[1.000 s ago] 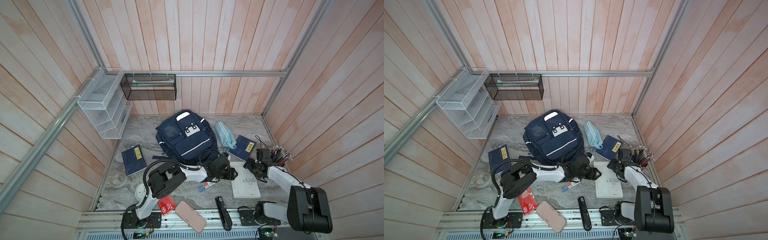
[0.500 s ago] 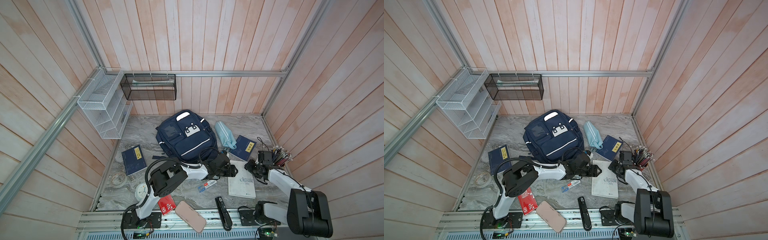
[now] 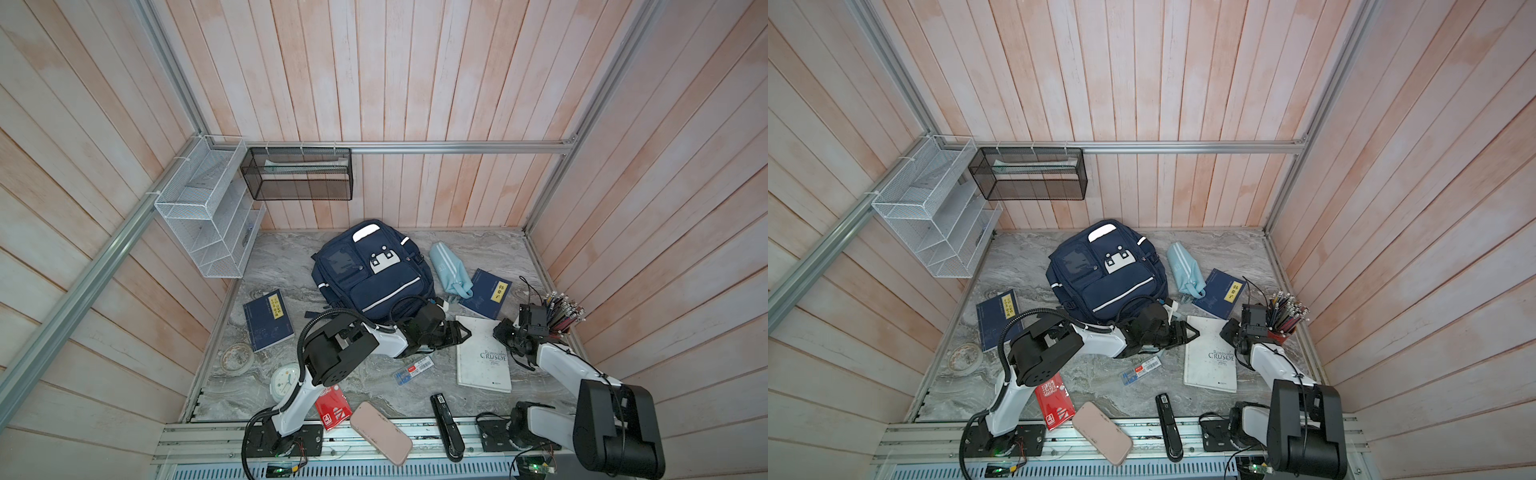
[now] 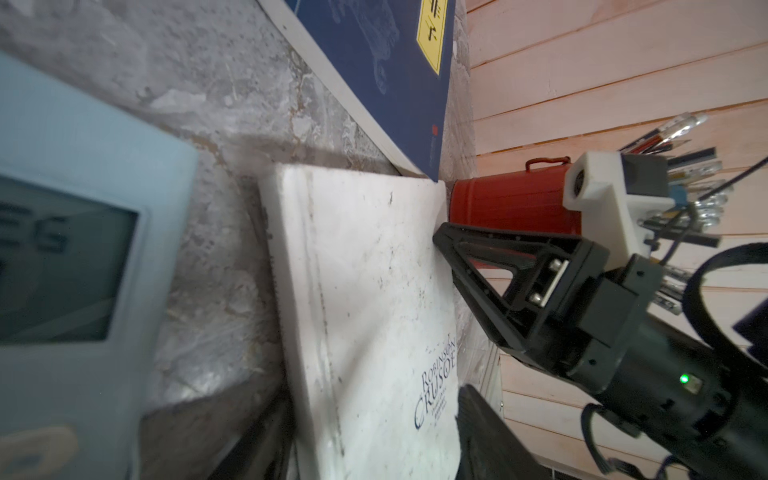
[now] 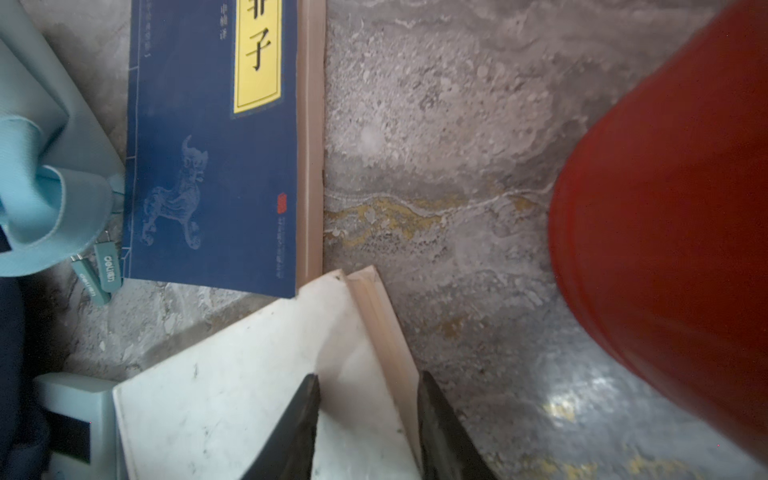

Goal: Pack the student bag

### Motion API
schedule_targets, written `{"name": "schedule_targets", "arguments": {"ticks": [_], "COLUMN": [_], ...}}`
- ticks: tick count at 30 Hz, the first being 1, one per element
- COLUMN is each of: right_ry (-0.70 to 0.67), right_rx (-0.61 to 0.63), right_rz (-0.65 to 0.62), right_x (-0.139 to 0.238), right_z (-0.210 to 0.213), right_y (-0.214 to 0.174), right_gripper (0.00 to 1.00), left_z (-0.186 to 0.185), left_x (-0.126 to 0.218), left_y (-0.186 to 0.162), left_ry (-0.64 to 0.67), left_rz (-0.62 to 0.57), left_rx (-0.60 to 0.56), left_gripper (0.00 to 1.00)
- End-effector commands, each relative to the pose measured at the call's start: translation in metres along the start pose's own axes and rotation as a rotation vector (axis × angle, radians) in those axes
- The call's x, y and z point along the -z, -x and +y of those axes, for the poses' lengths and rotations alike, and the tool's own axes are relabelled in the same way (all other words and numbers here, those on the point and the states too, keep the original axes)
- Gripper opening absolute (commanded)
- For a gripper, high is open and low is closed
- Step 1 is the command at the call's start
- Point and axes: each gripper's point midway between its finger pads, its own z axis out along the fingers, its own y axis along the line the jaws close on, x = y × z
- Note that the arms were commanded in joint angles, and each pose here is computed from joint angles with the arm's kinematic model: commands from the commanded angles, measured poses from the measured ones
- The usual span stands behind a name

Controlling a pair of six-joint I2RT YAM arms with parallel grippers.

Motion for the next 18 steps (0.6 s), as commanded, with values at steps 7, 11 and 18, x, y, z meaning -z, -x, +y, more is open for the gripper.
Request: {"name": "schedule_targets", "arguments": {"ticks": [7,11,18], "right_ry": [0.080,0.092,0.103], "right_rx": [-0.032,-0.031,-0.025], "right_rz": [0.340,0.325,0.311], "right_x": [0.002,0.004,0.008], "right_z": [-0.002,0.001,0.004], "right_y": [-0.091,-0.089,-0.084], "right_gripper": [0.09,0.04,0.03], "left_z": [-0.085,-0.084,-0.088], "left_x": [0.002,0.001,0.003], "left_y": [-0.024,-0.020,-0.015], "left_ry": [-0.360,-0.318,-0.276], "left_rz": [0.072,0.058,0.045], "left_rx": [-0.093,-0.123,-0.153], "left_gripper": [0.65,0.60,0.00]}}
